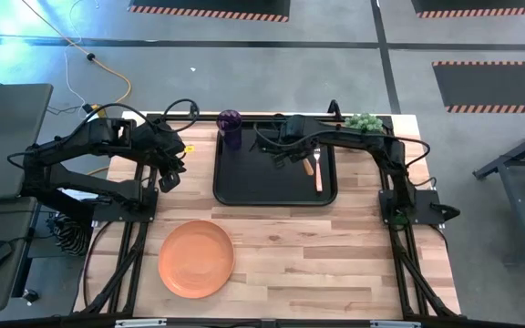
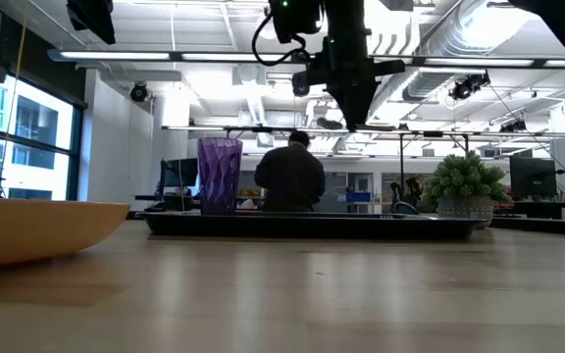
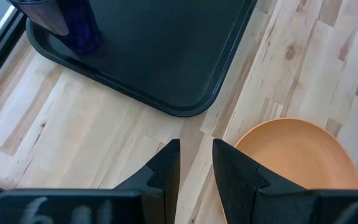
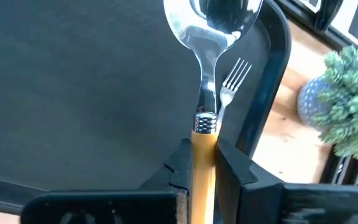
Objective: Pick and place plate/cup/fork/spoon on tray
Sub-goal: Put the brown spoon to the left of the orange fork on the tray
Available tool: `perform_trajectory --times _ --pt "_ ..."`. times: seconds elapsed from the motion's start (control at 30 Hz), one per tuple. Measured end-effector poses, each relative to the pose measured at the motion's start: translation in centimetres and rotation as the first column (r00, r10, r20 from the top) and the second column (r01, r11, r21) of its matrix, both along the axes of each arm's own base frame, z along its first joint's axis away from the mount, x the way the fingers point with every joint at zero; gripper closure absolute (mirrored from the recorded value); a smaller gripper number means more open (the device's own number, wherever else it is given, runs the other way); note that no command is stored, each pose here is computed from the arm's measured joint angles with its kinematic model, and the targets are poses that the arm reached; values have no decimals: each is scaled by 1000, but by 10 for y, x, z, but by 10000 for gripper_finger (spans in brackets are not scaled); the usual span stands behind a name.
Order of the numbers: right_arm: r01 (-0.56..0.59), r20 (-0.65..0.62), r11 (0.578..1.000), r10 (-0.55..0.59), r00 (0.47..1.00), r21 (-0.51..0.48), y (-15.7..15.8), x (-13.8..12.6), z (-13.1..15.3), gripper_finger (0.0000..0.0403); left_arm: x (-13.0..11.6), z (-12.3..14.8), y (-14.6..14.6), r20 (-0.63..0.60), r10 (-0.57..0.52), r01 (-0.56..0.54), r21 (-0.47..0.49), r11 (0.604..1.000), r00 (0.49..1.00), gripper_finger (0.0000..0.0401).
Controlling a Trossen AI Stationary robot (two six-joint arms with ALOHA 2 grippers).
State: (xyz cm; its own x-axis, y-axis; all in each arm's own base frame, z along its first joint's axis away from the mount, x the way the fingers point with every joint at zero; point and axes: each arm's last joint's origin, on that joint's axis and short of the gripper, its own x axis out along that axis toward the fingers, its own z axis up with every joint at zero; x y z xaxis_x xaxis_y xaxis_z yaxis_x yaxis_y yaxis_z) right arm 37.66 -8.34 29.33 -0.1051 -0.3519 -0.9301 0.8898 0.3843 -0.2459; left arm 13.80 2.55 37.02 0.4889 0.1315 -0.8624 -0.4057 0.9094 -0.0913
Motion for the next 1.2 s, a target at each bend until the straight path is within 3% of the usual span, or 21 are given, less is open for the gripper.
perform_trajectory --times 0.37,0.57,0.7,0.9,0.97,1.2 --pt "-53 -7 998 53 999 -18 -13 -12 13 382 0 0 2 -6 33 -33 49 998 999 316" --pt "72 4 997 -72 997 13 2 -71 17 382 0 1 6 -1 62 -61 64 996 998 316" --pt "175 168 983 -182 969 53 21 -108 12 382 1 2 8 28 79 -81 70 994 996 316" --pt "246 461 964 -263 847 98 35 -133 6 382 4 4 11 68 95 -101 77 992 993 316" --pt "269 502 956 -290 815 117 35 -135 2 382 4 4 12 72 97 -102 77 992 993 316" --pt "290 510 946 -321 798 142 26 -121 -18 382 4 4 12 72 97 -102 77 992 993 316"
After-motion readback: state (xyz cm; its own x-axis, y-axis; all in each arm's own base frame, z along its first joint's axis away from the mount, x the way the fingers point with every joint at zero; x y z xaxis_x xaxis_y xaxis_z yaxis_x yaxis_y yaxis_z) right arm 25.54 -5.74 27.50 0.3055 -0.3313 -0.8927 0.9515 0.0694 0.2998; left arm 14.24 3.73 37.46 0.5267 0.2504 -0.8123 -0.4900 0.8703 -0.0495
